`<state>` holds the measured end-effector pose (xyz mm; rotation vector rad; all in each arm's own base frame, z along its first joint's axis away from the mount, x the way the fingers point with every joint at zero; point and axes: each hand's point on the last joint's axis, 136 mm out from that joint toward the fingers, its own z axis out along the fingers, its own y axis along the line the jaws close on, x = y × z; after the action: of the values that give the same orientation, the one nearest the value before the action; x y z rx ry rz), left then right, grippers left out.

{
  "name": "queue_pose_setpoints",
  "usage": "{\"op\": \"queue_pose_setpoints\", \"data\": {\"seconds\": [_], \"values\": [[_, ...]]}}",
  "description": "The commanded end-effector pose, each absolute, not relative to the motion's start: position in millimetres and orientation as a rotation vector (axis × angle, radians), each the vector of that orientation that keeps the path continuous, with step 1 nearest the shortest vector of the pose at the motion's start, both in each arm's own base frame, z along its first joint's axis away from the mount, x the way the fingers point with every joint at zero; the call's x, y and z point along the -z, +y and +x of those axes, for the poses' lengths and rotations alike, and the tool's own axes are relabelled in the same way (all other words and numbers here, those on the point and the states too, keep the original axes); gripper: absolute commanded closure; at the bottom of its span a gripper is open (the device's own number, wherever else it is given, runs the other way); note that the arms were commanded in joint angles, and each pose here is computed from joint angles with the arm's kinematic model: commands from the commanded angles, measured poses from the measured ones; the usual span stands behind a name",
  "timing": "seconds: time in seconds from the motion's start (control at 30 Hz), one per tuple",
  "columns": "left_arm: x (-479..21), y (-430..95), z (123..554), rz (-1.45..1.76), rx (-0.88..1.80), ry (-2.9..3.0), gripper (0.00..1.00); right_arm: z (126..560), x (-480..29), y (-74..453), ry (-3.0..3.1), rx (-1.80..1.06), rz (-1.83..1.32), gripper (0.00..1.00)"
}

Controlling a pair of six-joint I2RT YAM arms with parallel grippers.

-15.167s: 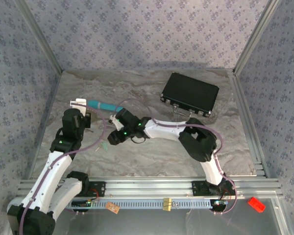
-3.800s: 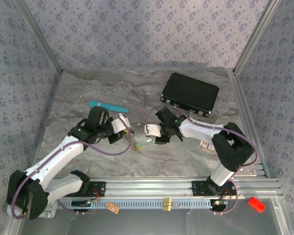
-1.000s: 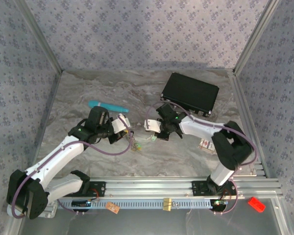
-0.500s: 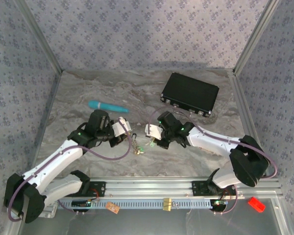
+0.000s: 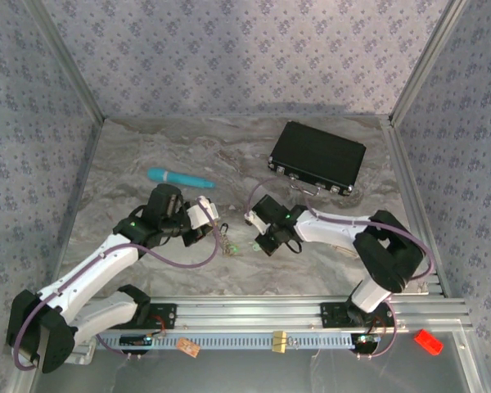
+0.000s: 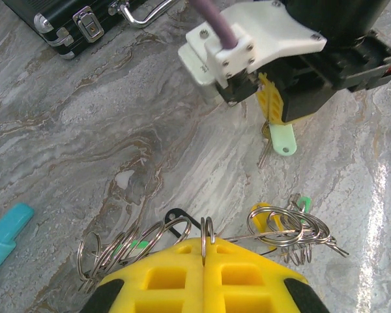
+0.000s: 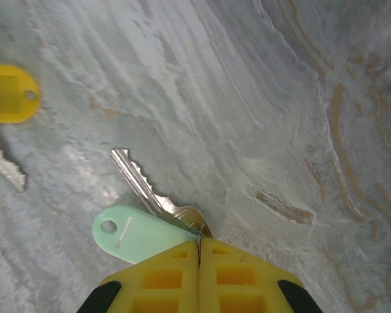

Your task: Put the keys on the keyring

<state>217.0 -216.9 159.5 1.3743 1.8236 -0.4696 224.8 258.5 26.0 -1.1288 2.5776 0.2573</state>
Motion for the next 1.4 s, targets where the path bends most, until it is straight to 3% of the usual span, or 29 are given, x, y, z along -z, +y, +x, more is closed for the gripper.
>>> {"op": "queue_pose_setpoints", "data": {"seconds": [0.0,0.5,0.67,0.97,1.17,1.37], "values": [[-173,-223,218,1.356,0.485,1.763,1.00,235,-29,258,2.633,-0.227,-1.012,1.00],[-173,-223,219,1.355,0.481,1.762,1.00,241,-31,256,2.660,-0.221,-0.991,0.84],[-172,-223,219,1.358,0.479,1.765,1.00,241,-31,256,2.662,-0.214,-0.995,0.83],[-172,-223,219,1.359,0.477,1.767,1.00,243,-29,259,2.662,-0.220,-1.001,0.88],[-172,-222,218,1.357,0.477,1.768,1.00,243,-31,261,2.658,-0.228,-1.006,1.00],[-173,-222,218,1.354,0.480,1.769,1.00,245,-59,268,2.544,-0.263,-1.040,1.00]]}}
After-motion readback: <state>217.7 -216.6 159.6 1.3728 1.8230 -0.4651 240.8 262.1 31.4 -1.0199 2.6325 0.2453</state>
